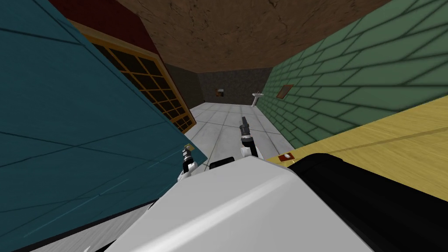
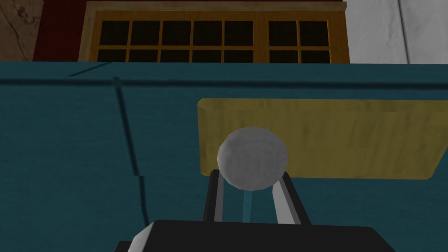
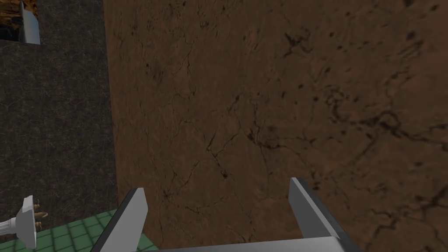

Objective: Push the door open

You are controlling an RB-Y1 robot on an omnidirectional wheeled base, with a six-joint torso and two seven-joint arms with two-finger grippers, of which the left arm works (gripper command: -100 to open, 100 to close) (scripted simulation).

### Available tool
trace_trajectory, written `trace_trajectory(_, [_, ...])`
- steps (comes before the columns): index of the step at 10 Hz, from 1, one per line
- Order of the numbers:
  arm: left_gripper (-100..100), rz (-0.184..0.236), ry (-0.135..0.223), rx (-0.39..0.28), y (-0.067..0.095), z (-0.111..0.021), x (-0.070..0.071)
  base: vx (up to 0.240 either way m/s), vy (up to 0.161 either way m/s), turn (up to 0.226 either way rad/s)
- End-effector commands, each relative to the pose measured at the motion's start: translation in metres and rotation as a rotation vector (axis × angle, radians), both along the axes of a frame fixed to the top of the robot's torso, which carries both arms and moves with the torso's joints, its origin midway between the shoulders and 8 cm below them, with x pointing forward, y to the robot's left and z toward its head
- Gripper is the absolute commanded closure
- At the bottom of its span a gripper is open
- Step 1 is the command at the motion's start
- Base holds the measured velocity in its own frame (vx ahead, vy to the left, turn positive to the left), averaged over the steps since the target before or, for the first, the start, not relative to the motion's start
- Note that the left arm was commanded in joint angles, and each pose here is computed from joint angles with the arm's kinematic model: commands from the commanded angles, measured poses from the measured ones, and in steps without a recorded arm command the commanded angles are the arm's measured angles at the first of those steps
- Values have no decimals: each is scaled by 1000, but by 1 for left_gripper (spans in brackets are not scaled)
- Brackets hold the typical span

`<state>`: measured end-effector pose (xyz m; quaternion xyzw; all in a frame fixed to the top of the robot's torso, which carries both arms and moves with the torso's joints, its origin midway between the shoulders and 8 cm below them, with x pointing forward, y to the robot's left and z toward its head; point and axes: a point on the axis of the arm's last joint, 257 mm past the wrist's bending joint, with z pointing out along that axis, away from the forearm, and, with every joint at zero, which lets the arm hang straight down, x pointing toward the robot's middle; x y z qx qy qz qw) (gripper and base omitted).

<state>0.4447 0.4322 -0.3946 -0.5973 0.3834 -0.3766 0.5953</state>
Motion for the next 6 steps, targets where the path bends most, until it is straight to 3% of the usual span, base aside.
trace_trajectory(1, [100,23,-1,0,9,0,-4,137,-6,48])
trace_trajectory(6, [100,94,-5,-1,35,2,-17,213,-1,41])
